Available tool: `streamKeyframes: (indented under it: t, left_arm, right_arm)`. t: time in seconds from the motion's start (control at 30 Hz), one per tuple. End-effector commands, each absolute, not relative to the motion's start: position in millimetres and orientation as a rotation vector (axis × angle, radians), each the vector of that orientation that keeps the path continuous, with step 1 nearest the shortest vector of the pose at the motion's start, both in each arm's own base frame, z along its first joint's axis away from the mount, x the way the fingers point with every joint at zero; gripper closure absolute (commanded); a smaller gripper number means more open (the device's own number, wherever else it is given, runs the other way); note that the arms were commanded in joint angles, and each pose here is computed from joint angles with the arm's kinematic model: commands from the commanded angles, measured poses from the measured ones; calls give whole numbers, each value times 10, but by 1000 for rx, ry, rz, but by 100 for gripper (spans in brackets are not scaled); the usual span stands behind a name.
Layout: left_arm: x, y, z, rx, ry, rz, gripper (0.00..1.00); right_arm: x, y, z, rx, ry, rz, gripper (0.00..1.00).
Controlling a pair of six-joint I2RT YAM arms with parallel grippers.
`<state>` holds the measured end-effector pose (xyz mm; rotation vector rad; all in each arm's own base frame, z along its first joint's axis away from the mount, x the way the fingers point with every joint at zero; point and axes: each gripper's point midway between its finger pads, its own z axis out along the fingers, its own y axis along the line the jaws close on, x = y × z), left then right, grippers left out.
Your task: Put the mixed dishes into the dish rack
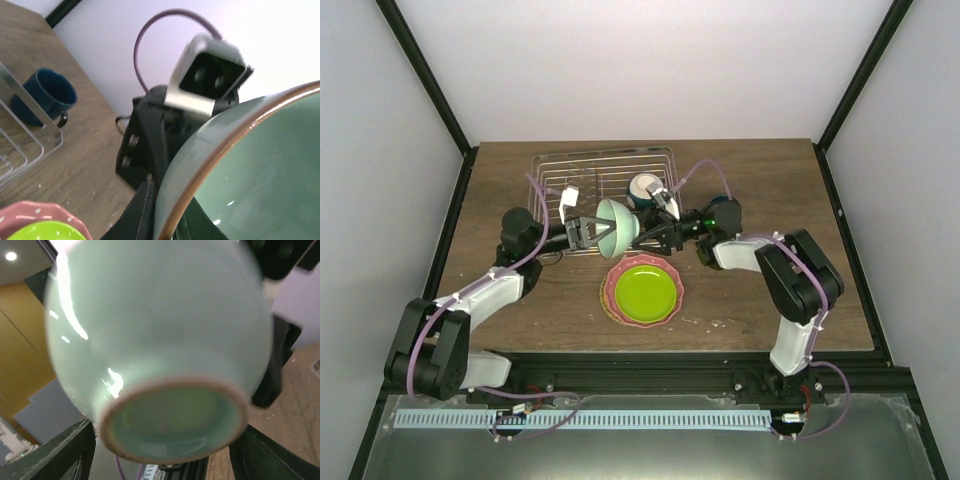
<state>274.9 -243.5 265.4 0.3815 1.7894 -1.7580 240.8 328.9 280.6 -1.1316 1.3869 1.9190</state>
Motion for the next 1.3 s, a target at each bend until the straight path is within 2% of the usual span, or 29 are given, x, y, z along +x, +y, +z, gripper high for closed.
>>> streamKeyframes:
  t: [0.0, 0.67, 1.27]
  left_arm:
    - [2653, -2563, 3159, 523, 1594, -1731, 100]
    - [2566, -2534, 3184, 545, 1602, -1702, 100]
    - [2780, -2564, 2947, 493, 1668, -1672, 100]
  right_arm:
    - [2073, 3360, 3047, -1256, 1042, 1824, 26]
    - [2292, 3063, 3043, -1165, 1101, 1753, 22]
    - [2132, 2983, 3179, -1220, 1069, 1729, 20]
